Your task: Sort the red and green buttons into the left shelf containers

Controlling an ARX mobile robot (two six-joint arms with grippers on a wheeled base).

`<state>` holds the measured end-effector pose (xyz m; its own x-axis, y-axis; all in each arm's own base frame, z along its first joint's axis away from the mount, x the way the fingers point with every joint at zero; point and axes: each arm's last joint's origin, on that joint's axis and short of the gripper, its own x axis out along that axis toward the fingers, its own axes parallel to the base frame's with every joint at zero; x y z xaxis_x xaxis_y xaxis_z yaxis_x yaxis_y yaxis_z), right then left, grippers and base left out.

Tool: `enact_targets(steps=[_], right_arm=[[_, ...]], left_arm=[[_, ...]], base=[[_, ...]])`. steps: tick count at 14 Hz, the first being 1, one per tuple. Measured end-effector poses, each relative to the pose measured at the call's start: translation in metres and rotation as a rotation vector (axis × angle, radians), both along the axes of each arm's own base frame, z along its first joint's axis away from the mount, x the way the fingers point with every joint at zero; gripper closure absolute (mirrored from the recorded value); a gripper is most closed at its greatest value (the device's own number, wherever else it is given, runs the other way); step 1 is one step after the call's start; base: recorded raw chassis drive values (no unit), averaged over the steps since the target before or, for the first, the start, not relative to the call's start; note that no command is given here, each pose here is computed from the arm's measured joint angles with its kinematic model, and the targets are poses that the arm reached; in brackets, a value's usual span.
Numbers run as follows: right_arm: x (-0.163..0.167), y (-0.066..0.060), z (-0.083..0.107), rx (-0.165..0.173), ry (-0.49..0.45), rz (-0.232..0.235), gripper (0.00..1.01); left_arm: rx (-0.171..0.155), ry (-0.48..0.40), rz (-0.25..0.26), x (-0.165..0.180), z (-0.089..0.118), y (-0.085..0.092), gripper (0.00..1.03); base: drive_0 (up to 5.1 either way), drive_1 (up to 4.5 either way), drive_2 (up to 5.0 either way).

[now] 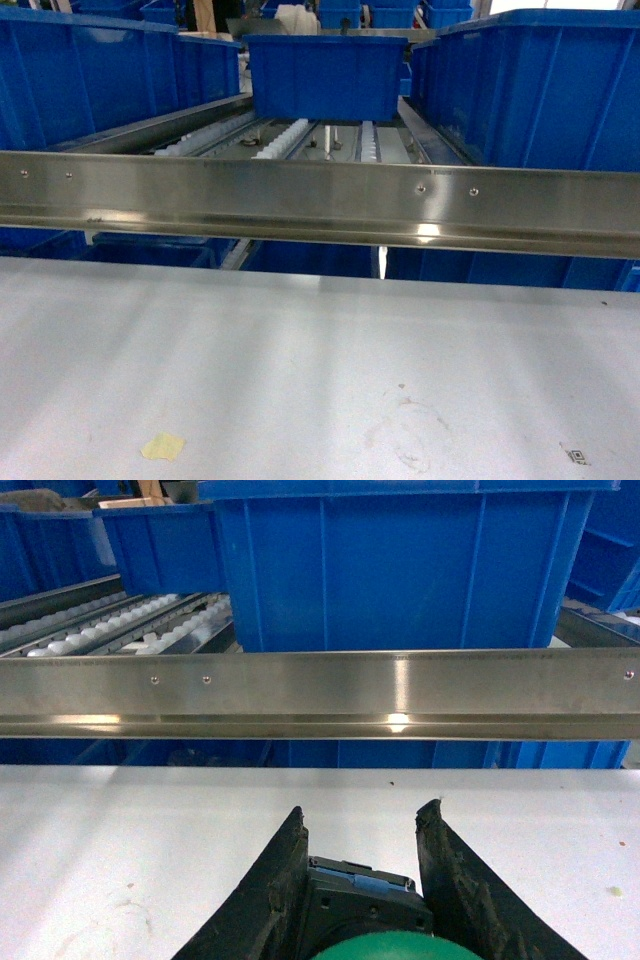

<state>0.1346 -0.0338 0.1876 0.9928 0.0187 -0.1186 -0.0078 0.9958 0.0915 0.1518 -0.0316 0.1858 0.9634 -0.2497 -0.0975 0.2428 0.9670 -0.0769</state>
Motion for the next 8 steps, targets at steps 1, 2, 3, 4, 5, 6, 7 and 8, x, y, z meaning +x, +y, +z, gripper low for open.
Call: enact_targets(steps=[1,2,3,4,5,6,7,8], right_arm=[[0.0,0.0,0.0,0.0,0.0,0.0,0.72],[0.0,0.0,0.0,0.0,0.0,0.0,0.72],[0.0,0.0,-0.0002,0.0,0.001,-0.001,0.72],[0.0,0.0,0.0,0.0,0.0,-0.001,0.72],[0.0,0.0,0.0,0.0,0.0,-0.001,0.72],[0.0,0.0,-0.0001,0.0,0.001,-0.001,0.72],[0.0,0.0,0.0,0.0,0.0,-0.001,0.72],[0.0,0.0,0.0,0.0,0.0,-0.001,0.72]], left_arm=[[-0.001,0.009,0.004,0.0003,-0.0011,0.0001,0.76],[0.002,0.028,0.005,0.0008,-0.0037,0.0,0.76],[0.001,0.028,-0.003,0.0006,-0.0042,-0.0005,0.76],[0.0,0.022,-0.002,0.0003,-0.0035,-0.0005,0.76],[0.0,0.025,-0.002,0.0003,-0.0038,-0.0005,0.76],[0.0,0.025,-0.002,0.0003,-0.0037,-0.0005,0.76],[0.0,0.025,-0.003,0.0003,-0.0038,-0.0005,0.76],[0.001,0.025,-0.001,0.0003,-0.0038,-0.0004,0.76]], base=[[0.0,0.0,0.0],[-5.0,2.44,2.4],[-4.9,2.47,2.5],[-4.7,1.63,3.5],[-4.6,1.67,3.6],[-4.7,1.58,3.5],[-4.7,1.43,3.6],[-4.7,1.29,3.7]])
